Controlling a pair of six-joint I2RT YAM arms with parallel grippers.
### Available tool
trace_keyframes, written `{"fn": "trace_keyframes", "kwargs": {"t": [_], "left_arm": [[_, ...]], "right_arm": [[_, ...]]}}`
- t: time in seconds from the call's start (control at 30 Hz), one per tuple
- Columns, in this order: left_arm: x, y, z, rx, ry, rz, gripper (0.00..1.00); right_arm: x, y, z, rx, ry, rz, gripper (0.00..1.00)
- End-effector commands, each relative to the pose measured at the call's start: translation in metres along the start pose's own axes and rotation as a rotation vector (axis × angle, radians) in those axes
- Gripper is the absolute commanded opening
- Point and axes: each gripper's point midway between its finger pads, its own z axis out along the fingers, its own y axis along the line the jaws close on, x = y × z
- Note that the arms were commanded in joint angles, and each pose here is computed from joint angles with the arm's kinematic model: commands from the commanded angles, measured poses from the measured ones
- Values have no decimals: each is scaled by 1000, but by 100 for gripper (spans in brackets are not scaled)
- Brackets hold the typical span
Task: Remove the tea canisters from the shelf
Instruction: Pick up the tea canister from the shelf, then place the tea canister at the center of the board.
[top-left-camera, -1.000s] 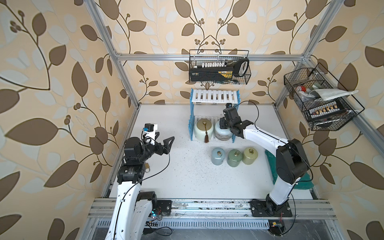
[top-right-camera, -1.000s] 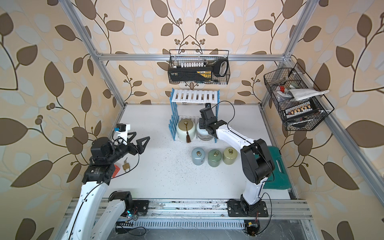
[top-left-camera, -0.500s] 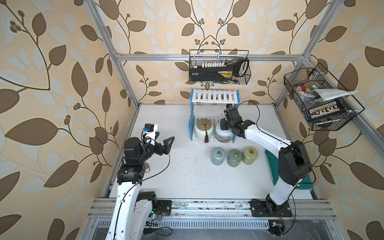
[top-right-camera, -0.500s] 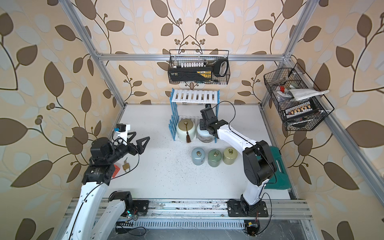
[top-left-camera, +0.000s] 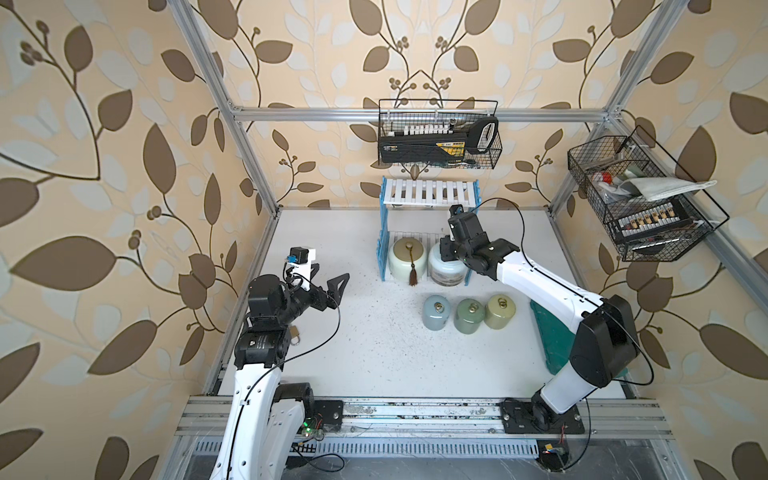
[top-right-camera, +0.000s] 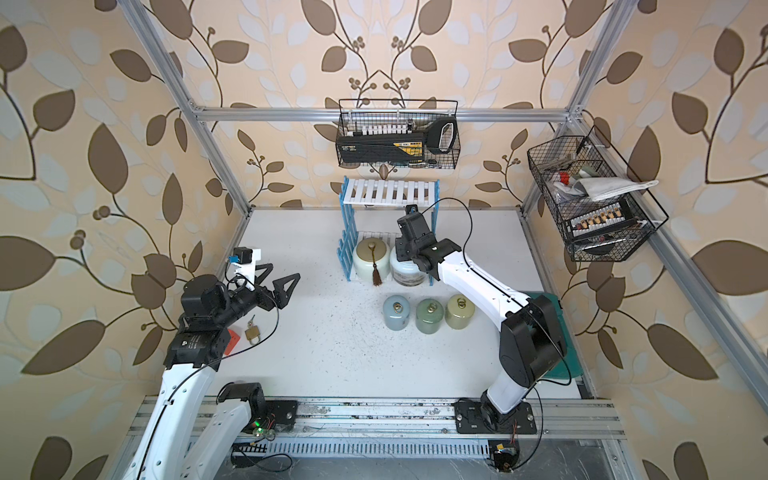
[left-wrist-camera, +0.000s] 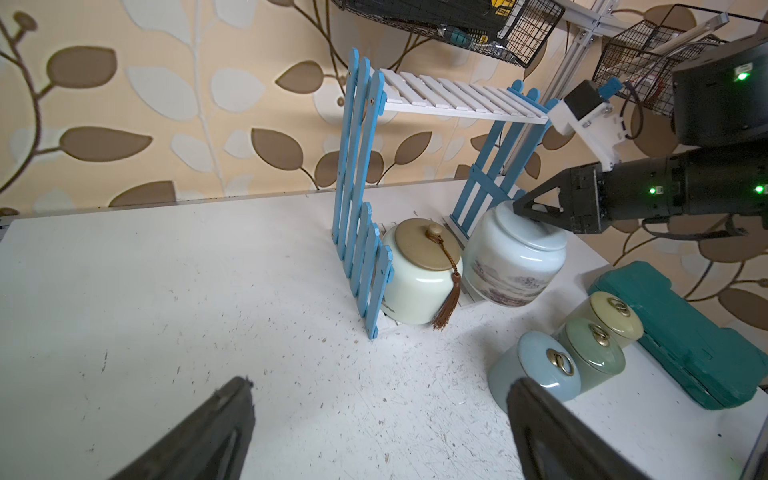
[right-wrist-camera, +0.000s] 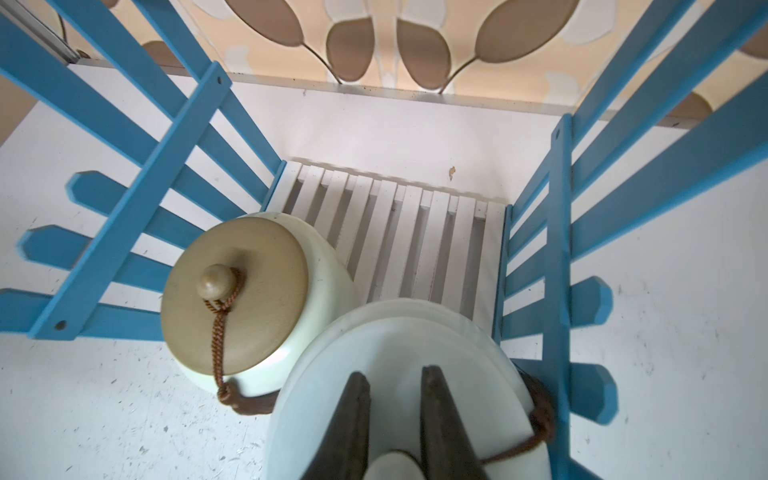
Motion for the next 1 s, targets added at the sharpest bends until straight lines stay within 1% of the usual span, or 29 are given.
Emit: {"fn": "trace_keyframes", "kwargs": {"t": [0.0,0.13,0.27,0.37,0.5,0.6,0.7,0.83,0.97], "left_arm": [[-7,-5,-2,14,-24,23,99],[-8,-7,-2,20,-34,35,99],[-8,-7,-3,16,-27,19,99],[-9,-6,-4,13,-37,33,99],[-8,-4,-5,6,-31,21,99],[-9,-3,-5,2,-42,37,99],[-9,-2,-4,0,-35,22,99],[-9,-3,-5,2,-44,35,99],[-9,-2,-5,-2,-33,20,99]], "right_arm": [[-75,10,-56,-44,-233,46,0],[-85,17,-75,-70,-266,38,0],[-93,23,-95,-92,-296,33,0],[-97,30,-105,-116,-313,23,0],[-102,37,-118,-137,-325,13,0],[-104,50,-127,-168,-341,-14,0],[-106,62,-135,-190,-354,-42,0],[-101,92,-145,-263,-373,-77,0],[-94,117,-149,-320,-373,-113,0]]}}
